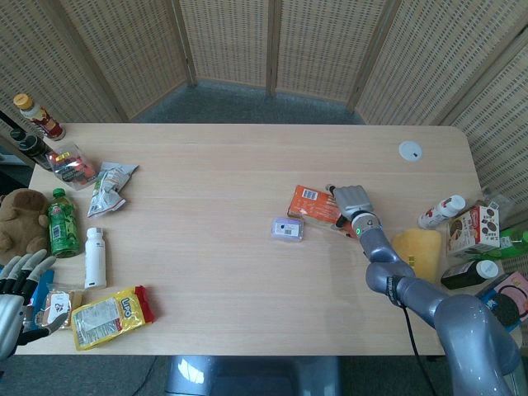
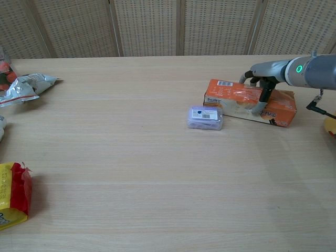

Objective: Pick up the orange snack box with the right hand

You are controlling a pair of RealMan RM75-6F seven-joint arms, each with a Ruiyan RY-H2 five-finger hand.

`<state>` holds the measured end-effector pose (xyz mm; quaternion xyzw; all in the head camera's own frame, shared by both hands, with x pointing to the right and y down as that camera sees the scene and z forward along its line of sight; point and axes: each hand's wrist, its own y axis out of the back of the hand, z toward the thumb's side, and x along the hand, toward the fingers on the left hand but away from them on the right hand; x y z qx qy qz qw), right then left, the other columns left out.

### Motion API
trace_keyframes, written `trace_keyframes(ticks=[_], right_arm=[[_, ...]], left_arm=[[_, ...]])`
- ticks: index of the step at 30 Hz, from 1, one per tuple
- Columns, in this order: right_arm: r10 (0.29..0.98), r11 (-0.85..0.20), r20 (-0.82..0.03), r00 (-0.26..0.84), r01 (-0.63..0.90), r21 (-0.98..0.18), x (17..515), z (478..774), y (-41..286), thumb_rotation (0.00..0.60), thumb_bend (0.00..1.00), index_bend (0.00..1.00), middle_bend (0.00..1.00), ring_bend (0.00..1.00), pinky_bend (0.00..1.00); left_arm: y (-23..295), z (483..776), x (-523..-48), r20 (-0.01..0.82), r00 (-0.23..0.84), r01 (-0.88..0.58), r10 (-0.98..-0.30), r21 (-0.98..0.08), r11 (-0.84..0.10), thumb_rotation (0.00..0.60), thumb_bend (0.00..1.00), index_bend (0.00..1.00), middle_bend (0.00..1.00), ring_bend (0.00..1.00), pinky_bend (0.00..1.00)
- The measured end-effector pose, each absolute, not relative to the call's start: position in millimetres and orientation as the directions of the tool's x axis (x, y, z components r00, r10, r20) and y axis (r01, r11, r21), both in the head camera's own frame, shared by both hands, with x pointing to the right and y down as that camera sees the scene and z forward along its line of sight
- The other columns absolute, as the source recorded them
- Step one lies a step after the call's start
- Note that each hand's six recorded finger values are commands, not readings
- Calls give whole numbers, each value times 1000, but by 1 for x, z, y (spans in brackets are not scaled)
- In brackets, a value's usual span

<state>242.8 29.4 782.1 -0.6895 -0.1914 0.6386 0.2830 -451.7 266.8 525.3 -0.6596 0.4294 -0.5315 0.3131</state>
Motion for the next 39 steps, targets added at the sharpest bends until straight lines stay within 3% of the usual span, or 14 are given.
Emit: trace_keyframes(ticks=[13, 32, 39], right_arm=[[685, -719, -708, 172, 5, -695, 241, 748, 22, 600, 145, 250, 761, 778, 612], [808, -557, -510, 295, 99, -825, 215, 608, -8, 600, 139, 255, 763, 790, 612], [839, -507, -458, 293, 116, -854, 208, 575, -22, 600, 139, 262, 772, 799, 611]], left_arm=[[266, 529, -449, 443, 72, -235, -894, -863, -447, 600, 225, 112, 70, 0, 0], [270, 533, -445, 448, 92, -255, -889, -853, -456, 600, 224, 112, 70, 0, 0], [272, 528, -449, 437, 82, -258, -896, -859, -442, 600, 225, 113, 70, 0, 0]])
